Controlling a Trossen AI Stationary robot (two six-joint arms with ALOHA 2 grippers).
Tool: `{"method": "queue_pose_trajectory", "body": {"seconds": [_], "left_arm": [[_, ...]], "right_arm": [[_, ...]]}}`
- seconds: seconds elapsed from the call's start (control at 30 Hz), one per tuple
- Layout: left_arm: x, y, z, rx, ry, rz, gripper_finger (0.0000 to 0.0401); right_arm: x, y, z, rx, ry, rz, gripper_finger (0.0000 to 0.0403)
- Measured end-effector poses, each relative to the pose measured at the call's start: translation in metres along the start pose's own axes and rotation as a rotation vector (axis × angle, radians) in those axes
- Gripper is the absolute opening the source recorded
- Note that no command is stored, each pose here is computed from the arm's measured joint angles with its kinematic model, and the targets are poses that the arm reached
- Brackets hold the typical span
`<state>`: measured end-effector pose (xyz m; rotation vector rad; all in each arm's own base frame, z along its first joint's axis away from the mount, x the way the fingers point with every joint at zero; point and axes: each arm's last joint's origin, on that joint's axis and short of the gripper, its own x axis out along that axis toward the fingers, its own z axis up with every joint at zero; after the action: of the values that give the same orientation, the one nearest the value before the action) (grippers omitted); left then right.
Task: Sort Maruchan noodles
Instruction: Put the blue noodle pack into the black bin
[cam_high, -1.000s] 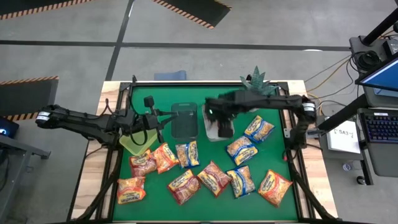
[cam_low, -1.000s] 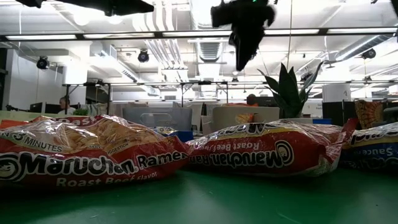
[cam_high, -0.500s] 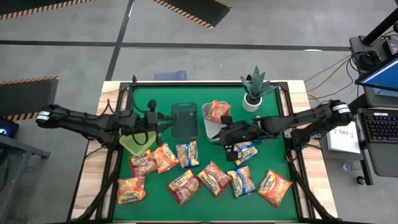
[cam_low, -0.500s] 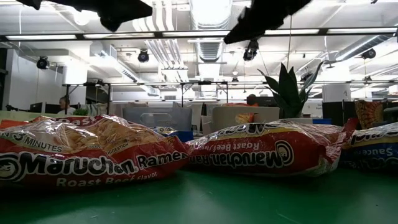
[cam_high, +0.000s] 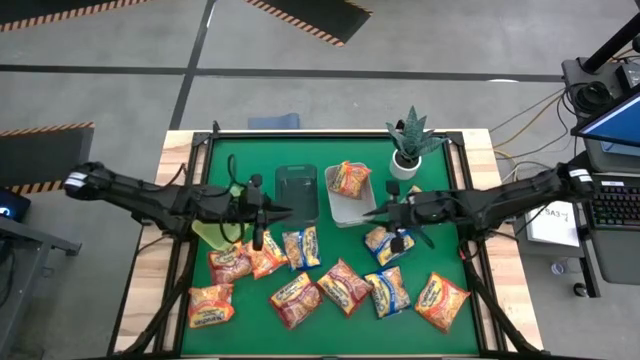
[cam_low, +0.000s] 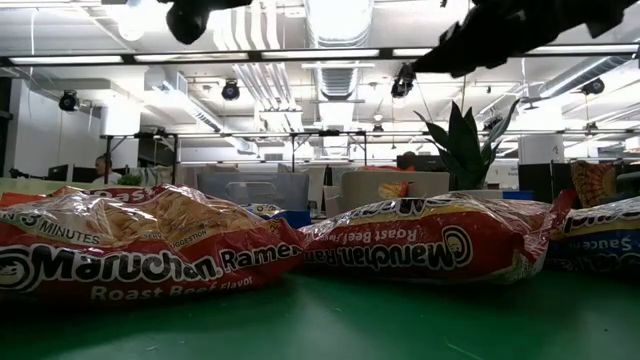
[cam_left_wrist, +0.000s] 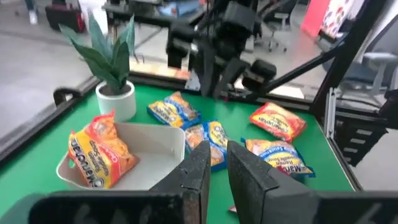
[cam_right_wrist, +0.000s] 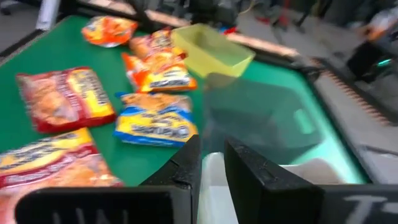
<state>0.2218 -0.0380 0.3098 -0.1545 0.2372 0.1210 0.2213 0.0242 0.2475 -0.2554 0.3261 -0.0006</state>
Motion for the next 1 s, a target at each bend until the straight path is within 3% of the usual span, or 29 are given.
{"method": "queue_pose_trajectory", "body": {"seconds": [0.2, 0.33, 0.47, 0.7, 1.0], "left_arm": [[0.016, -0.011, 0.011, -0.044, 0.237, 0.052, 0.0037], [0.03, -0.021, 0.003, -0.05, 0.436, 0.083, 0.0037], [0.048, -0.033, -0.008, -0.052, 0.598, 0.039, 0.0037], [0.084, -0.05, -0.037, -0.017, 0.761, -0.011, 0.0037], [0.118, -0.062, -0.05, -0.006, 0.829, 0.012, 0.0049]], "right_arm": [[-0.02, -0.005, 0.006, -0.039, -0.072, -0.036, 0.0052], [-0.025, -0.006, 0.003, -0.043, -0.079, -0.039, 0.0052], [-0.025, -0.004, -0.002, -0.078, -0.065, -0.036, 0.0052], [-0.024, -0.004, -0.005, -0.095, -0.054, -0.034, 0.0052], [-0.024, -0.003, -0.008, -0.102, -0.015, -0.024, 0.0052]]}}
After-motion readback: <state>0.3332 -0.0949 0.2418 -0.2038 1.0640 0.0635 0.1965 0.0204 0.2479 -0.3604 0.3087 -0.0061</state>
